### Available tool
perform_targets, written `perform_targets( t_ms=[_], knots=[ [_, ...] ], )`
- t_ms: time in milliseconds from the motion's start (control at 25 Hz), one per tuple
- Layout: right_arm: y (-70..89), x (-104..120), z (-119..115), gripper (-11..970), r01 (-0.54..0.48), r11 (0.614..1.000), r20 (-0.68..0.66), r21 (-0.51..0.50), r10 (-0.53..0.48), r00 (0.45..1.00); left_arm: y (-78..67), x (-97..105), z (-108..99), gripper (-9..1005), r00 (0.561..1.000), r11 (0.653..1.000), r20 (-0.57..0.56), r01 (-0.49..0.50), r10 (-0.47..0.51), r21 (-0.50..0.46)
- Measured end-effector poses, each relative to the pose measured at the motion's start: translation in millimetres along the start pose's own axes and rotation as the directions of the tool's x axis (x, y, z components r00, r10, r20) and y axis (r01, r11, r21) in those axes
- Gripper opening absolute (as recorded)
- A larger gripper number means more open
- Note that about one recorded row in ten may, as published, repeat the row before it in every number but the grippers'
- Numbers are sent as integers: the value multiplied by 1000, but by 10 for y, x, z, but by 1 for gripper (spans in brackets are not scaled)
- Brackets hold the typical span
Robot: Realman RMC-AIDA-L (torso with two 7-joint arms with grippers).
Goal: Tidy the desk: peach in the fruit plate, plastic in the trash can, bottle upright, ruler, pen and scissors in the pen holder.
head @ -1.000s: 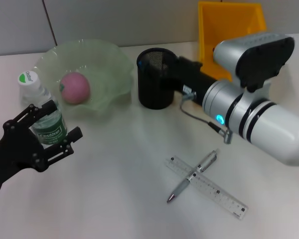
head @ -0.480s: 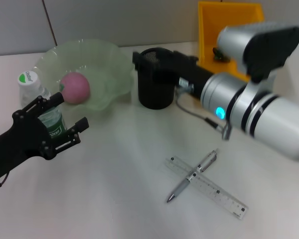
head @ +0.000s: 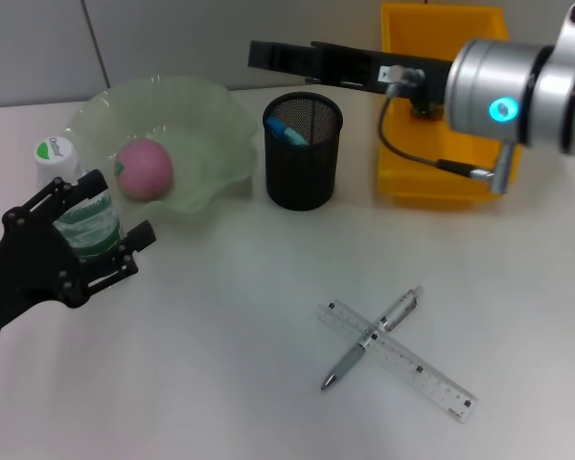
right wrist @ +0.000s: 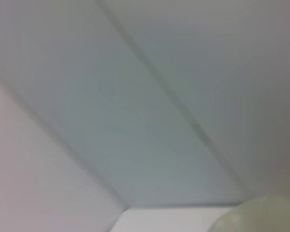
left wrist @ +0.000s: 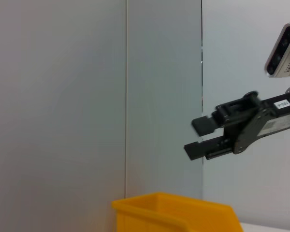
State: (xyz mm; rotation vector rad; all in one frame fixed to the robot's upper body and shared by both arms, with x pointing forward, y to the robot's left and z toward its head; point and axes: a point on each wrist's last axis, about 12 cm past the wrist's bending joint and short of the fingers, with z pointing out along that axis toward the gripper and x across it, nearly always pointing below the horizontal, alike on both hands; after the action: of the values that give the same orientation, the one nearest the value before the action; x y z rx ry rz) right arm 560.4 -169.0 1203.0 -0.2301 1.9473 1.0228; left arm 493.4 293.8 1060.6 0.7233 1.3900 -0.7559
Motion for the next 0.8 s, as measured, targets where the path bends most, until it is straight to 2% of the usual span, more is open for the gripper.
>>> perform_targets(
  t_ms=[80, 120, 160, 240, 320, 400, 520, 560, 600, 720, 760, 800],
  knots=[
    [-65, -78, -127, 578, -19, 995, -71, -98, 12, 997, -18, -7, -35, 845, 1000, 1000, 9, 3, -3, 3],
    [-65, -78, -127, 578, -19, 995, -71, -98, 12, 997, -34, -9, -54, 845, 1000, 1000, 15, 5, -6, 7],
    [-155, -86, -228, 578, -53, 989, -132, -141, 34, 991, -56, -7, -78, 845, 1000, 1000, 21, 9, -9, 12],
    [-202, -89, -281, 578, -64, 986, -163, -156, 38, 986, -71, -1, -87, 845, 1000, 1000, 20, 11, -12, 16],
    [-318, -68, -417, 578, -73, 979, -259, -192, 21, 966, -91, 7, -94, 845, 1000, 1000, 18, 15, -15, 25],
    [-350, -75, -454, 578, -66, 978, -292, -199, 5, 957, -115, 14, -101, 845, 1000, 999, 16, 19, -19, 37],
    [-404, -88, -506, 578, -13, 981, -391, -196, -66, 918, -144, 23, -98, 845, 1000, 998, 8, 26, -26, 62],
    [-412, -100, -494, 577, 43, 981, -455, -188, -126, 881, -155, 19, -89, 845, 999, 995, -9, 34, -33, 91],
    [-412, -100, -494, 577, 43, 981, -455, -188, -126, 881, -155, 19, -89, 845, 999, 995, -9, 34, -33, 91],
    [-374, -130, -414, 577, 130, 973, -547, -192, -216, 809, -166, 0, -77, 845, 998, 990, -38, 49, -44, 135],
    [-349, -160, -346, 577, 187, 965, -605, -184, -261, 753, -171, -13, -64, 845, 997, 985, -57, 62, -54, 158],
    [-349, -160, -346, 577, 187, 965, -605, -184, -261, 753, -171, -13, -64, 845, 997, 985, -57, 62, -54, 158]
  ],
)
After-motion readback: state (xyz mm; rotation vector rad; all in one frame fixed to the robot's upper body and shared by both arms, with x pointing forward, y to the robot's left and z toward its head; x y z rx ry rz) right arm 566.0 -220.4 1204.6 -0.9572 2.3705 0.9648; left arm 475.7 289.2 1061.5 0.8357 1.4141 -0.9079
